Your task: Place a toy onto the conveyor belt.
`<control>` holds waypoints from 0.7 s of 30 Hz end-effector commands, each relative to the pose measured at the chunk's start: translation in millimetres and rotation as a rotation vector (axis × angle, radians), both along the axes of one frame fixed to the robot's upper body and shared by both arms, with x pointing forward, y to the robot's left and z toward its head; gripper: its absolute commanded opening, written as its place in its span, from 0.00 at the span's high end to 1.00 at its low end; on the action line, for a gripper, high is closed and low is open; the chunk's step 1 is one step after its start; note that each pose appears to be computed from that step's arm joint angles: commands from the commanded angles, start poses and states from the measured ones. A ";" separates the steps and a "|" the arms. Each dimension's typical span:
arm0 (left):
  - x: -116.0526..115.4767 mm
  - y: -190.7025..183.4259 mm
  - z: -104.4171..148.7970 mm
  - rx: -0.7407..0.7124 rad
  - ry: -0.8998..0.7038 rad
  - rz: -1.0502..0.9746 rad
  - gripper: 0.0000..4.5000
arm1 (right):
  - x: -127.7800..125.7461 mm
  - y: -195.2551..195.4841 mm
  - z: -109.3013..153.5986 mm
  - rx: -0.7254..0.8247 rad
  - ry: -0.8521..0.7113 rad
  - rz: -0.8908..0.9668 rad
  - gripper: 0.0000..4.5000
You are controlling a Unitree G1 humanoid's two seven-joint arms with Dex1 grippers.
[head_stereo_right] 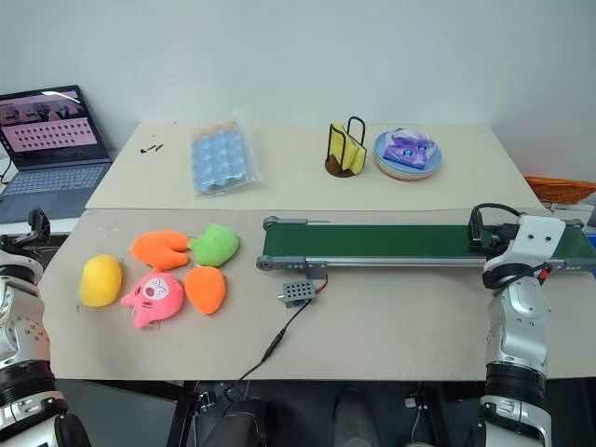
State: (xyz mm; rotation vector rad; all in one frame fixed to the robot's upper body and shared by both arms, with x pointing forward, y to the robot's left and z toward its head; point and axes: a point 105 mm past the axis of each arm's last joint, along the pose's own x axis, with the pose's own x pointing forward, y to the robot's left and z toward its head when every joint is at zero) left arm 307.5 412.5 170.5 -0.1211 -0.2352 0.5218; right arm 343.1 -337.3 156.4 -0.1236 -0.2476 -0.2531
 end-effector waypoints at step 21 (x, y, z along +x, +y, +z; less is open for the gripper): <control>0.3 -14.2 -0.1 -0.159 -0.072 -0.090 0.02 | -91.8 246.5 32.8 0.093 -0.001 1.565 0.00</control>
